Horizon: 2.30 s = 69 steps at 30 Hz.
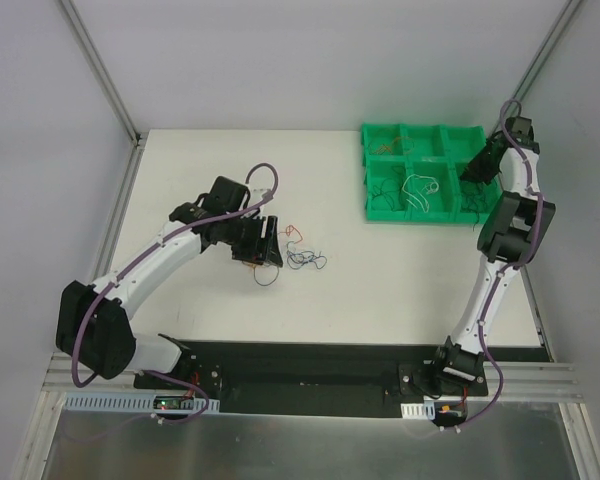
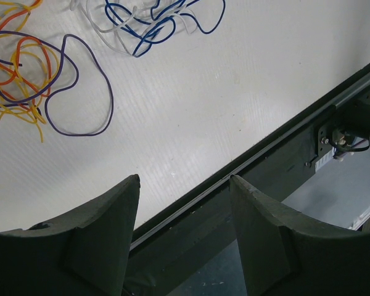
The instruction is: Untangle the cables
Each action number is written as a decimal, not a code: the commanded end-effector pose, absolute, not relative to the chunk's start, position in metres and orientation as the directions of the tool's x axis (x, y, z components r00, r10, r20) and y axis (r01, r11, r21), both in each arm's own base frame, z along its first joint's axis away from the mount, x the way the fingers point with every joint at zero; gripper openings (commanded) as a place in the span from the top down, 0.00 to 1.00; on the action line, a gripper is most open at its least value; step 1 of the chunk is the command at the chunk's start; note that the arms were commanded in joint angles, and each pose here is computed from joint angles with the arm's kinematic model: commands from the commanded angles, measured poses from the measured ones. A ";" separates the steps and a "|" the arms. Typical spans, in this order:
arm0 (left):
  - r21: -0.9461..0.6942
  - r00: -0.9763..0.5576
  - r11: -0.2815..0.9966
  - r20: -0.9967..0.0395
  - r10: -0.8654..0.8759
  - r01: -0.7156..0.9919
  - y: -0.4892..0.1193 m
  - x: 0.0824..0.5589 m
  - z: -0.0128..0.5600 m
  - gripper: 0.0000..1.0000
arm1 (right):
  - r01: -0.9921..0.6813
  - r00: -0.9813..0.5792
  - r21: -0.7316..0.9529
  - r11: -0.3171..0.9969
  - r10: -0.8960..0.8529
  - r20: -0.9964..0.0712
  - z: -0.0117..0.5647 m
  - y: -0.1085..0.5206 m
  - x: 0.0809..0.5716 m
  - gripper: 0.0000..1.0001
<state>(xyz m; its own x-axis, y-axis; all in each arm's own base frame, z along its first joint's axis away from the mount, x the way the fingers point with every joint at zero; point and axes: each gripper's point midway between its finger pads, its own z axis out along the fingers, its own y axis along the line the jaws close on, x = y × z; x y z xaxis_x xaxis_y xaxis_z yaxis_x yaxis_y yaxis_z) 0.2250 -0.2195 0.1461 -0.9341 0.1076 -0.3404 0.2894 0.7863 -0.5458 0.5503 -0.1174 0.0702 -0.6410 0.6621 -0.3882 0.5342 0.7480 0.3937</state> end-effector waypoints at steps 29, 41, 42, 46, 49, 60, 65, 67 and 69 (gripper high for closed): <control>-0.548 -0.909 0.750 -0.378 0.173 0.371 -0.225 0.232 0.144 0.38 | 0.348 -0.828 0.203 0.915 0.402 -0.392 0.160 -0.024 0.369 0.43; -0.656 -0.978 0.736 -0.204 0.040 0.166 -0.233 0.255 0.126 0.34 | -0.110 -0.928 0.502 0.858 0.092 -0.360 0.099 0.229 0.290 0.38; -0.662 -0.982 0.734 -0.185 0.034 0.150 -0.236 0.258 0.125 0.31 | -0.130 -0.932 0.512 0.849 0.071 -0.354 0.094 0.241 0.286 0.38; -0.670 -0.992 0.737 -0.128 0.004 0.089 -0.243 0.268 0.119 0.28 | -0.141 -0.948 0.499 0.855 0.028 -0.316 0.075 0.265 0.281 0.40; -0.660 -0.995 0.749 -0.101 -0.008 0.061 -0.245 0.273 0.112 0.30 | -0.136 -0.953 0.513 0.848 0.029 -0.301 0.065 0.281 0.282 0.45; -0.544 -0.997 0.839 -0.053 -0.048 -0.012 -0.241 0.279 0.087 0.32 | -0.065 -0.942 0.397 0.916 0.075 -0.328 0.034 0.273 0.293 0.57; -0.513 -0.998 0.858 -0.060 -0.028 0.007 -0.246 0.278 0.085 0.30 | -0.080 -0.939 0.390 0.917 0.062 -0.339 0.030 0.278 0.300 0.67; -0.503 -0.998 0.864 -0.059 -0.022 0.010 -0.248 0.279 0.083 0.28 | -0.087 -0.937 0.388 0.918 0.057 -0.346 0.030 0.280 0.301 0.68; -0.492 -0.998 0.870 -0.058 -0.015 0.016 -0.250 0.280 0.081 0.27 | -0.096 -0.933 0.388 0.916 0.053 -0.357 0.030 0.282 0.302 0.68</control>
<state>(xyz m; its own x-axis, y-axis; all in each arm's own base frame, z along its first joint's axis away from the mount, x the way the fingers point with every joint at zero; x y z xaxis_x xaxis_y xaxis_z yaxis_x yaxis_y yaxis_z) 0.2758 -0.2480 0.0828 -0.9978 -0.0094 -0.0662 0.0273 0.8464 -0.5318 0.2884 0.2721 0.0225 -0.9525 0.0505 -0.3004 -0.0734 0.9191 0.3872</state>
